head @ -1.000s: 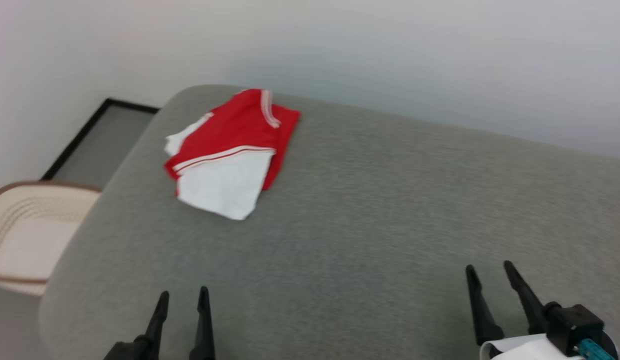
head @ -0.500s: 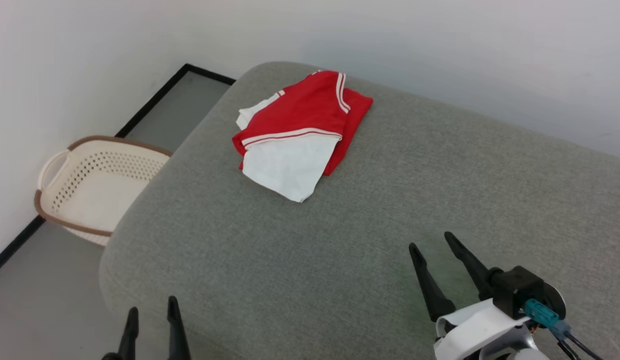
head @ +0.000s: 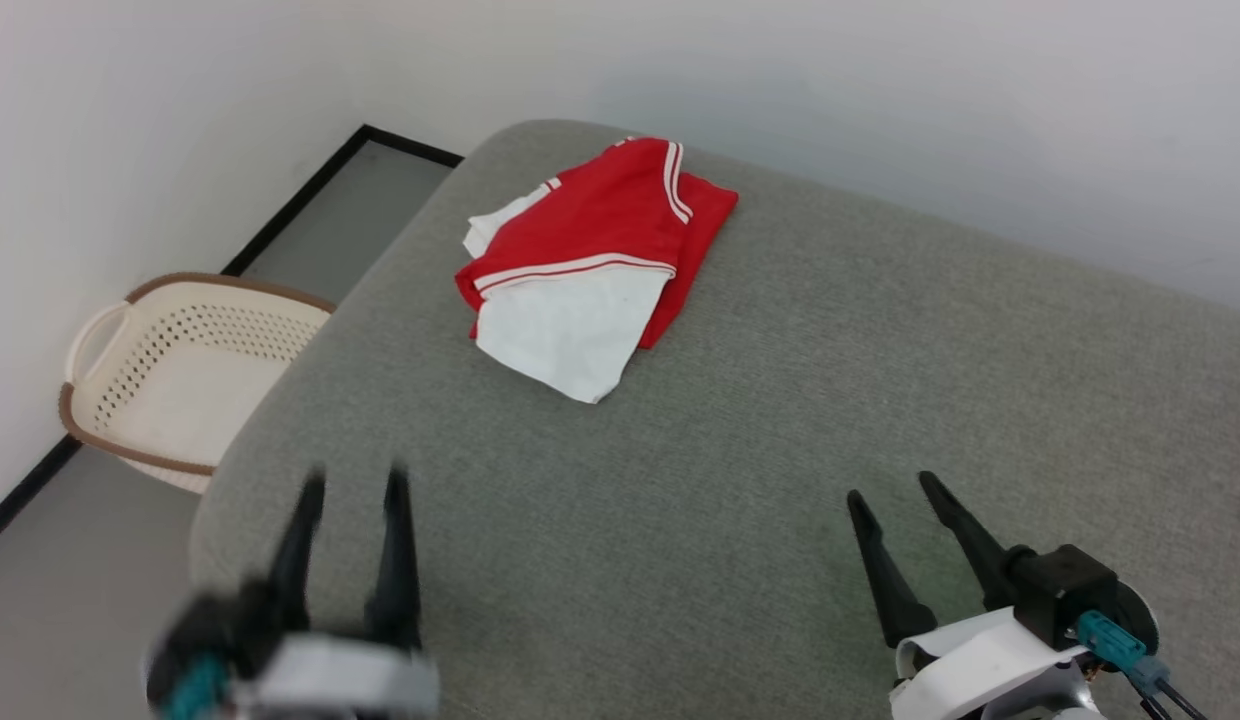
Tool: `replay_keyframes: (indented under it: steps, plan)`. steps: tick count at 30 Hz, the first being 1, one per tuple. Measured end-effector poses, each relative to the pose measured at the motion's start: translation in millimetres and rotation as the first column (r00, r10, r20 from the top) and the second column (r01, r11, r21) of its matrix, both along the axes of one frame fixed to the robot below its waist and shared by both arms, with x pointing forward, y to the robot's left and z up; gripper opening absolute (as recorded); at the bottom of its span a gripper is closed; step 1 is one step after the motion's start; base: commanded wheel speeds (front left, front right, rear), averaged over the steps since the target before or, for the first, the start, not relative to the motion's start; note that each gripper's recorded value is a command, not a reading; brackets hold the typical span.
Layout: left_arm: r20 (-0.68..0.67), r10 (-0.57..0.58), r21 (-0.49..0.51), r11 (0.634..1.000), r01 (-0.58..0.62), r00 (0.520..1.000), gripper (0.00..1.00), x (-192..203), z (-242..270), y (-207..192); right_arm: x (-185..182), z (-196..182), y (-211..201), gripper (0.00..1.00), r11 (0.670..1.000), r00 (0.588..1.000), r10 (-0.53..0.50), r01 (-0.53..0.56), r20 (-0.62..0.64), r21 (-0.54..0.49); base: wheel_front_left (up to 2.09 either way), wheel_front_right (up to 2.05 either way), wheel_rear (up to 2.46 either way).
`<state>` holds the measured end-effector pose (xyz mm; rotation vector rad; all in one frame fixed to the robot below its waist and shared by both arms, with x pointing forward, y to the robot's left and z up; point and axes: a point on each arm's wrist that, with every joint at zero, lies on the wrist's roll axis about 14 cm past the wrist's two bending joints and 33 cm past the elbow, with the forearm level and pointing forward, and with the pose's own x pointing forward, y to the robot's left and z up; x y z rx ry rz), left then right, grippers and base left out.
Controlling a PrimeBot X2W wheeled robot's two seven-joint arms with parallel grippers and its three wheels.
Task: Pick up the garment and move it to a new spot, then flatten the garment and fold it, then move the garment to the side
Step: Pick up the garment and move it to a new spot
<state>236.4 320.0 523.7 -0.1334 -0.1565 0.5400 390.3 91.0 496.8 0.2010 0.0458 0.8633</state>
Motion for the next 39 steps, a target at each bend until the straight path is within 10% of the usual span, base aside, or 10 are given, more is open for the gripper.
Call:
replay_keyframes:
  steps: [10, 15, 22, 27, 39]
  plan:
    - [0.175, -0.217, 0.391, 0.911, 0.135, 0.960, 1.00, 126, 154, 39, 16, 22, -15, 1.00, 0.999, 0.996, -0.050, 0.049, 0.076, 0.009, 0.00, 0.00, 0.00]
    - [0.111, -0.224, 0.376, 0.911, 0.168, 0.968, 1.00, 190, 164, 64, 32, 19, -32, 1.00, 0.994, 0.991, -0.106, 0.104, 0.081, 0.023, 0.00, 0.00, 0.00]
    - [-0.223, -0.264, 0.109, 0.950, 0.293, 0.938, 1.00, 280, 81, 69, 47, 0, -54, 1.00, 0.986, 0.985, -0.167, 0.166, 0.047, 0.026, 0.00, 0.00, 0.00]
    - [-0.497, -0.371, -0.170, 0.928, 0.332, 0.784, 1.00, 308, -8, 44, 54, -20, -70, 1.00, 0.977, 0.977, -0.211, 0.211, 0.010, 0.012, 0.00, 0.00, 0.00]
    - [-0.724, -0.490, -0.390, 0.871, 0.298, 0.485, 1.00, 317, -133, 9, 71, -57, -100, 1.00, 0.957, 0.957, -0.286, 0.284, -0.039, -0.049, 0.00, 0.00, 0.00]
